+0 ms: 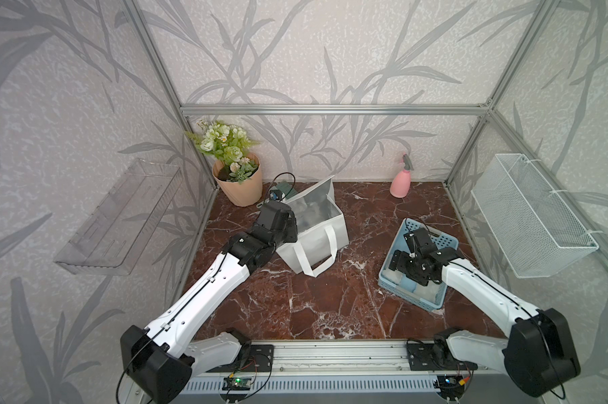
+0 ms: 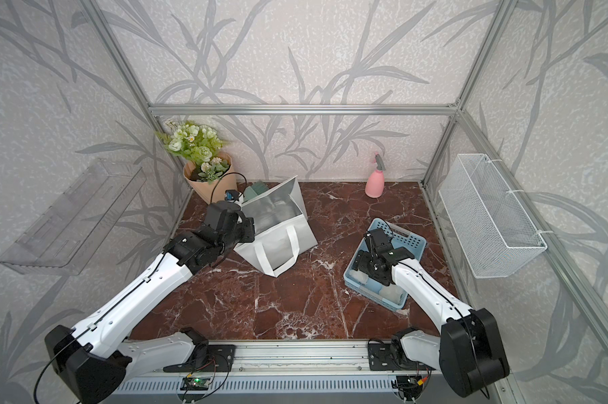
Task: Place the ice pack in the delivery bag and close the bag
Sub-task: Pick up the ice pack from the bin, then place the ice pack in the delivery bag.
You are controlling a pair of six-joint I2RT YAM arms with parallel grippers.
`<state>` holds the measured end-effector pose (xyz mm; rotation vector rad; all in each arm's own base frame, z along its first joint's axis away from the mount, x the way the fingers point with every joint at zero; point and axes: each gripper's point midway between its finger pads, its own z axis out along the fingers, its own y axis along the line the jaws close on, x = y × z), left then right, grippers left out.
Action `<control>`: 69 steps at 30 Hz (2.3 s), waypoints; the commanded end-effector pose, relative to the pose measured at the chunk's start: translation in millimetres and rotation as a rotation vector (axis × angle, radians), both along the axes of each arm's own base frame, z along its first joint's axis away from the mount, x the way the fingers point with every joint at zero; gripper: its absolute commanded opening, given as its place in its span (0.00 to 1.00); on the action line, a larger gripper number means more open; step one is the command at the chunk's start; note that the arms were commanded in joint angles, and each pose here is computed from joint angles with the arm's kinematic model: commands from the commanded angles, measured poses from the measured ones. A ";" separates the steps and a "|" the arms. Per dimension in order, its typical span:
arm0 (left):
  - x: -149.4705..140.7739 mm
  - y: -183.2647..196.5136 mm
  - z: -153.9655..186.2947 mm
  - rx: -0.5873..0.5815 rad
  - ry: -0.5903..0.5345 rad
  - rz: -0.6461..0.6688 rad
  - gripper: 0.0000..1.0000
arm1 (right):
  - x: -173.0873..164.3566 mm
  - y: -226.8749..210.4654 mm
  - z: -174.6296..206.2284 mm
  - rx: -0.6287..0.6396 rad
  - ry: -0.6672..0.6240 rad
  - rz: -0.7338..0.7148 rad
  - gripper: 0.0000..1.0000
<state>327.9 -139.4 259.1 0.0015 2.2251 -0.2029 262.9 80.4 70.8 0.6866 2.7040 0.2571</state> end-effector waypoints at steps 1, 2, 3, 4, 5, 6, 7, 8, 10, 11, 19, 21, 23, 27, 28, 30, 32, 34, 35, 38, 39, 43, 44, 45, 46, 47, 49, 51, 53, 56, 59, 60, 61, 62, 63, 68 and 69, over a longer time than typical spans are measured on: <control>-1.2 -3.4 4.5 0.002 0.007 -0.030 0.01 | 21.8 4.2 -4.0 0.033 -0.036 -0.056 0.88; -1.3 -3.2 4.1 0.003 0.009 -0.030 0.01 | 24.9 5.2 -7.5 0.035 -0.030 -0.055 0.88; -1.5 -3.6 4.1 0.004 0.010 -0.031 0.01 | 26.7 5.3 -12.3 0.032 -0.016 -0.060 0.88; -1.8 -3.4 4.1 0.004 0.010 -0.031 0.01 | 27.9 4.3 -17.9 0.029 0.003 -0.071 0.90; -1.9 -3.2 4.0 0.005 0.012 -0.031 0.01 | 28.4 3.9 -23.0 0.028 0.023 -0.076 0.91; -1.8 -3.4 4.1 0.004 0.013 -0.030 0.01 | 28.6 3.1 -28.9 0.023 0.045 -0.081 0.91; -1.9 -3.1 5.6 0.002 0.009 -0.029 0.01 | 27.9 1.4 -34.0 0.014 0.070 -0.088 0.91; -1.9 -2.6 5.6 0.003 0.011 -0.028 0.01 | 26.5 0.0 -37.6 0.004 0.090 -0.092 0.91; -2.3 -2.5 6.4 0.003 0.008 -0.027 0.01 | 25.3 -2.0 -44.2 -0.013 0.113 -0.099 0.91; -2.5 -2.3 6.3 0.001 0.008 -0.026 0.01 | 24.8 -2.5 -46.8 -0.016 0.120 -0.102 0.91; -1.9 -4.3 4.1 -0.001 0.013 -0.035 0.01 | 19.5 -0.3 -68.4 -0.021 0.193 -0.095 0.76; -2.3 -4.2 3.4 0.010 0.013 -0.041 0.01 | 18.2 -1.9 -66.0 -0.025 0.183 -0.094 0.62; -2.0 -3.5 3.4 0.018 0.013 -0.043 0.01 | 16.9 -3.6 -59.7 -0.029 0.167 -0.091 0.59; -1.1 -4.1 2.2 0.024 0.014 -0.048 0.01 | 15.8 -8.7 -38.7 -0.043 0.119 -0.084 0.52; -1.1 -4.9 1.7 0.024 0.016 -0.052 0.01 | 15.9 -10.5 -31.6 -0.047 0.100 -0.082 0.51; -0.6 -6.5 0.6 0.026 0.020 -0.059 0.01 | 16.3 -14.2 -16.1 -0.051 0.059 -0.078 0.42; -0.2 -8.1 -1.4 0.033 0.025 -0.073 0.01 | 17.1 -18.3 2.7 -0.061 0.007 -0.069 0.40; 0.8 -9.7 -1.4 0.046 0.024 -0.089 0.01 | 16.7 -22.6 24.3 -0.075 -0.051 -0.050 0.39; 1.0 -10.1 -2.1 0.052 0.027 -0.096 0.01 | 16.3 -23.7 33.9 -0.073 -0.076 -0.051 0.39; 2.9 -11.3 -3.1 0.073 0.028 -0.112 0.01 | 14.6 -27.2 67.1 -0.091 -0.174 0.000 0.39; 3.3 -12.5 -2.8 0.077 0.028 -0.124 0.01 | 14.8 -25.9 80.2 -0.086 -0.213 0.023 0.39; 2.5 -21.5 -4.1 0.099 0.038 -0.212 0.01 | 21.7 -6.4 143.5 -0.012 -0.394 0.153 0.39; 2.8 -22.6 -4.4 0.105 0.039 -0.226 0.01 | 24.7 0.6 160.5 0.011 -0.443 0.190 0.39; 2.8 -24.8 -5.0 0.110 0.041 -0.245 0.00 | 28.5 10.0 181.8 0.043 -0.504 0.236 0.39; 2.9 -26.1 -6.7 0.119 0.046 -0.260 0.00 | 32.0 20.9 203.2 0.073 -0.564 0.290 0.39; 4.3 -25.5 -6.4 0.127 0.047 -0.259 0.00 | 35.1 31.2 221.1 0.090 -0.615 0.339 0.39; 7.1 -21.6 -7.2 0.142 0.051 -0.239 0.00 | 41.2 58.3 256.7 0.092 -0.721 0.469 0.39; 8.7 -20.4 -4.8 0.137 0.044 -0.232 0.00 | 47.4 88.3 286.7 0.072 -0.815 0.608 0.39; 10.3 -18.6 -0.4 0.125 0.032 -0.217 0.00 | 57.0 118.3 306.6 0.049 -0.882 0.721 0.41; 10.5 -17.0 6.3 0.106 0.014 -0.206 0.00 | 70.7 164.2 326.7 0.037 -0.963 0.870 0.41; 8.6 -15.5 7.1 0.085 0.009 -0.201 0.00 | 84.1 206.9 334.8 0.027 -1.041 0.997 0.40; 8.2 -15.3 6.6 0.077 0.008 -0.201 0.00 | 87.5 220.3 335.6 0.030 -1.058 1.041 0.40; 7.5 -15.6 5.5 0.071 0.010 -0.203 0.00 | 91.6 232.6 335.2 0.031 -1.070 1.081 0.40; 7.5 -15.2 5.5 0.068 0.009 -0.201 0.00 | 94.8 242.4 333.6 0.033 -1.073 1.114 0.40; 7.7 -14.1 5.0 0.067 0.011 -0.196 0.00 | 97.6 251.8 330.3 0.037 -1.070 1.150 0.40; 9.4 -11.6 7.5 0.053 0.006 -0.187 0.00 | 105.3 285.5 289.9 0.024 -0.978 1.308 0.37; 9.8 -10.4 8.9 0.050 0.003 -0.185 0.00 | 106.0 286.9 280.4 0.007 -0.957 1.322 0.38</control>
